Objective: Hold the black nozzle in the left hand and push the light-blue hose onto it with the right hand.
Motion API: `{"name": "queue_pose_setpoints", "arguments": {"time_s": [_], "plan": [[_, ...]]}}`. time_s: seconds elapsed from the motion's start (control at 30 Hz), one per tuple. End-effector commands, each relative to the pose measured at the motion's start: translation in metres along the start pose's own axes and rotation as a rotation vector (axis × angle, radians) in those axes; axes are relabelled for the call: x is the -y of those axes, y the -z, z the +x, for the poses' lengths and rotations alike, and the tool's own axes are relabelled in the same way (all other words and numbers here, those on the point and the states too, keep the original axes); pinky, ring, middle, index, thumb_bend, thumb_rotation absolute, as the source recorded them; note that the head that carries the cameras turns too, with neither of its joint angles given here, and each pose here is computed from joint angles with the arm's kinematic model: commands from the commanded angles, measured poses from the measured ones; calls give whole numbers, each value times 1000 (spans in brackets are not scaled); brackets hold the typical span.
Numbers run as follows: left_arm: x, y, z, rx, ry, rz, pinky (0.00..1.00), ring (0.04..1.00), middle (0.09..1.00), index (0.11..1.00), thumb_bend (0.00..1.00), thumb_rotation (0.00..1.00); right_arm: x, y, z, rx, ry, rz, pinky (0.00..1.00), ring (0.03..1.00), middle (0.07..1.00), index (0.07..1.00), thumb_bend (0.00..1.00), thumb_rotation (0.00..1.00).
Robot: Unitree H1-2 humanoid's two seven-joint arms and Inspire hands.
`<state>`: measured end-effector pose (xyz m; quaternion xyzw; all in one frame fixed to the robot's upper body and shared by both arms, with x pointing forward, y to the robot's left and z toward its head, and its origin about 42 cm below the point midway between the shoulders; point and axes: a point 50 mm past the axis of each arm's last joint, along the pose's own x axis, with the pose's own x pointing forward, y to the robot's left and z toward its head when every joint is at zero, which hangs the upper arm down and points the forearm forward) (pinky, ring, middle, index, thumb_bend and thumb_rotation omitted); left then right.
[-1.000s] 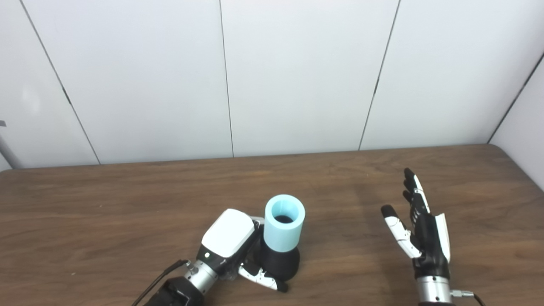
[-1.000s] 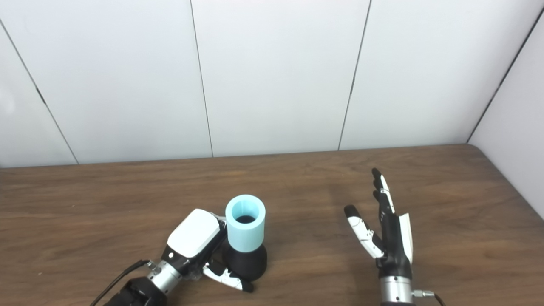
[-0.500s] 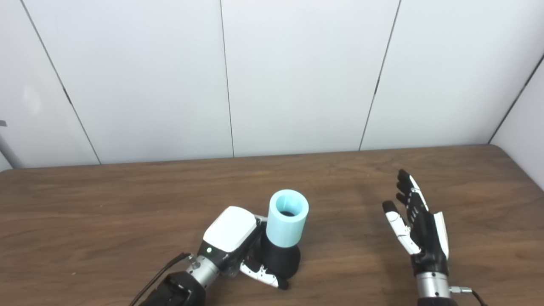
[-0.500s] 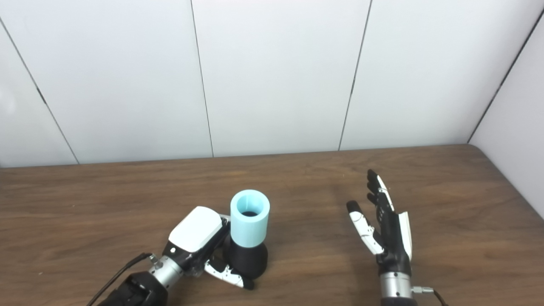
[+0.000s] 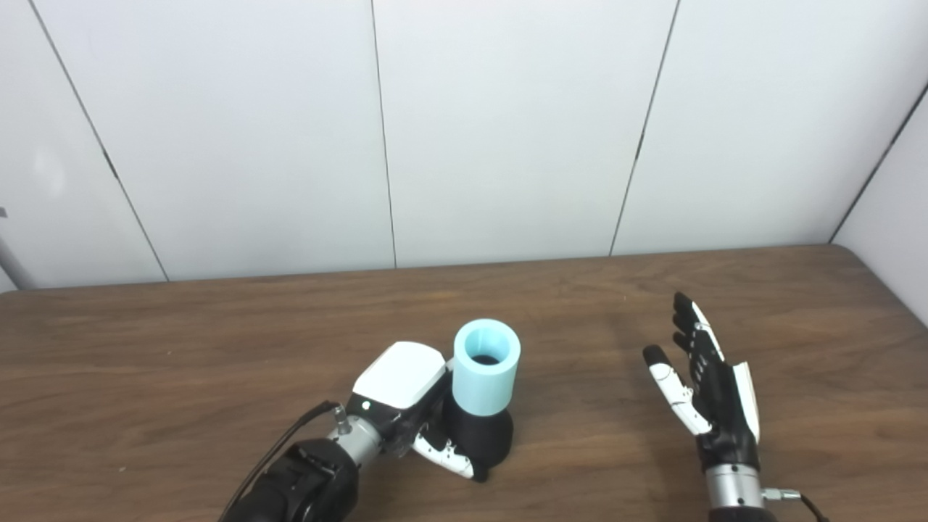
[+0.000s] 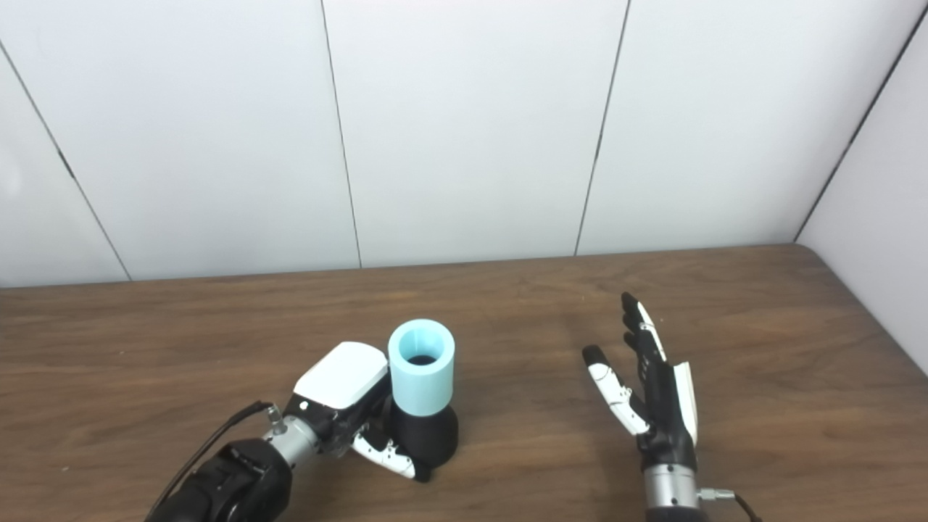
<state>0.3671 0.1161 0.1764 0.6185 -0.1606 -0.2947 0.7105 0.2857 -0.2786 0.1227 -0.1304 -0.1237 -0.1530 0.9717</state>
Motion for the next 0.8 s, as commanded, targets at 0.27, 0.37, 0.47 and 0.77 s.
{"name": "queue_pose_setpoints", "arguments": {"time_s": [0.27,0.37,0.47,0.77], "plan": [[21,65,-52,-347,364,-189,954,989,977,965,1000,255,2,3,-6,7,-26,-25,888,919,930,911,459,691],[4,76,-75,-373,312,-369,989,999,984,970,1000,231,1,5,-4,3,-28,-10,899,924,932,913,464,684],[-7,90,-103,-380,280,-498,901,981,992,985,1000,219,0,6,-3,-5,-38,8,906,932,938,918,466,669],[-19,122,-173,-383,140,-728,846,952,997,999,1000,122,-2,9,1,6,-49,-1,890,928,939,917,451,659]]}}
